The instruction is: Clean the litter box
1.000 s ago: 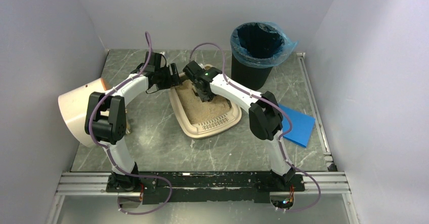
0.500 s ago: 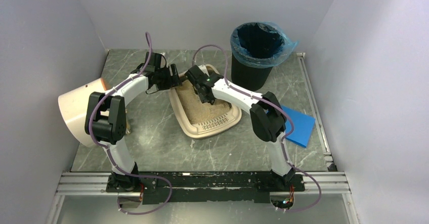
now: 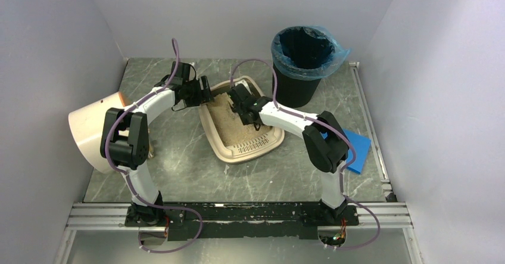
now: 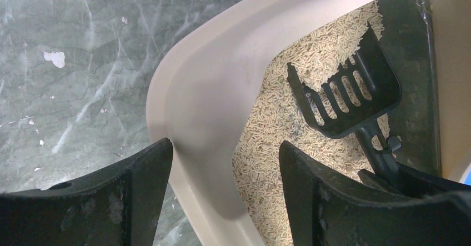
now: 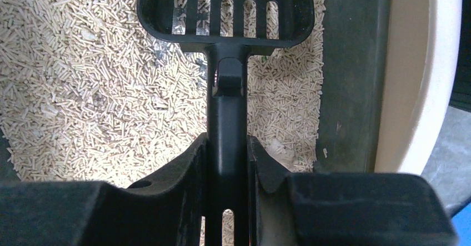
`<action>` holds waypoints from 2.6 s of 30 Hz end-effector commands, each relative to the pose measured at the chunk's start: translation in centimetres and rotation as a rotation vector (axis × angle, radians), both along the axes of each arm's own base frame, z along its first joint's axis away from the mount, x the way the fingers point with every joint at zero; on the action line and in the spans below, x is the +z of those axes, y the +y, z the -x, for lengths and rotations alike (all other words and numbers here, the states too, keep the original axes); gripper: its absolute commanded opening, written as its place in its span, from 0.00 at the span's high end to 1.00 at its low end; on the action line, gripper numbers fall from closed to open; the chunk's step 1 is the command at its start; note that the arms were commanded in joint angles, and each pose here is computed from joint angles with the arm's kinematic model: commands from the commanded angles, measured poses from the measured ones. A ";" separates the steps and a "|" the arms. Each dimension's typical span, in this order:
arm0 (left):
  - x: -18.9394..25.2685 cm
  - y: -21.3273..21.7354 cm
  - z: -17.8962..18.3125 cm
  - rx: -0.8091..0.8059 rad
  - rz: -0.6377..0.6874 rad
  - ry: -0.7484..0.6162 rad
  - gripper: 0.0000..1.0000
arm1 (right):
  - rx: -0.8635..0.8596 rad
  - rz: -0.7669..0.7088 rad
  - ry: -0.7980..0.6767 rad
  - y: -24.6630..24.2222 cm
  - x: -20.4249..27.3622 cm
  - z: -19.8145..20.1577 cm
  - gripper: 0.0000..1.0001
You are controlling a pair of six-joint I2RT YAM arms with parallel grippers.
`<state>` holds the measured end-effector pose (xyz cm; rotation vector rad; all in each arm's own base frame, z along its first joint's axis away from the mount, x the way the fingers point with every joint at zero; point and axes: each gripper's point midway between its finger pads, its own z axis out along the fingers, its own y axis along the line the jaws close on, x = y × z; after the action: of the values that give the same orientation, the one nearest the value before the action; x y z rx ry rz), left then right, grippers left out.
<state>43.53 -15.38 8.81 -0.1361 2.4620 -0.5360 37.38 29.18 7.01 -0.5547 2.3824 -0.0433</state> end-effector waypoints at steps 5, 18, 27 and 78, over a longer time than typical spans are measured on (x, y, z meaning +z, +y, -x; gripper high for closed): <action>0.8 -0.1 -0.6 -0.011 0.012 -0.014 0.25 | 0.070 -0.038 -0.114 0.2 1.7 -0.9 1.00; 1.5 -0.3 -0.8 -0.012 0.023 -0.029 0.25 | 0.147 -0.054 -0.209 -0.1 1.5 -0.7 1.00; 1.4 -0.3 -0.6 -0.015 0.026 -0.022 0.25 | 0.201 -0.081 -0.284 -0.4 2.5 -0.2 1.00; 12.9 0.1 2.2 0.030 0.198 -0.234 0.15 | 0.241 -0.360 -0.428 -1.9 8.0 9.5 1.00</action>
<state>41.18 -16.20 20.87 -0.1592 2.2096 -0.7520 27.74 26.51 13.22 -0.6481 1.8832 0.2271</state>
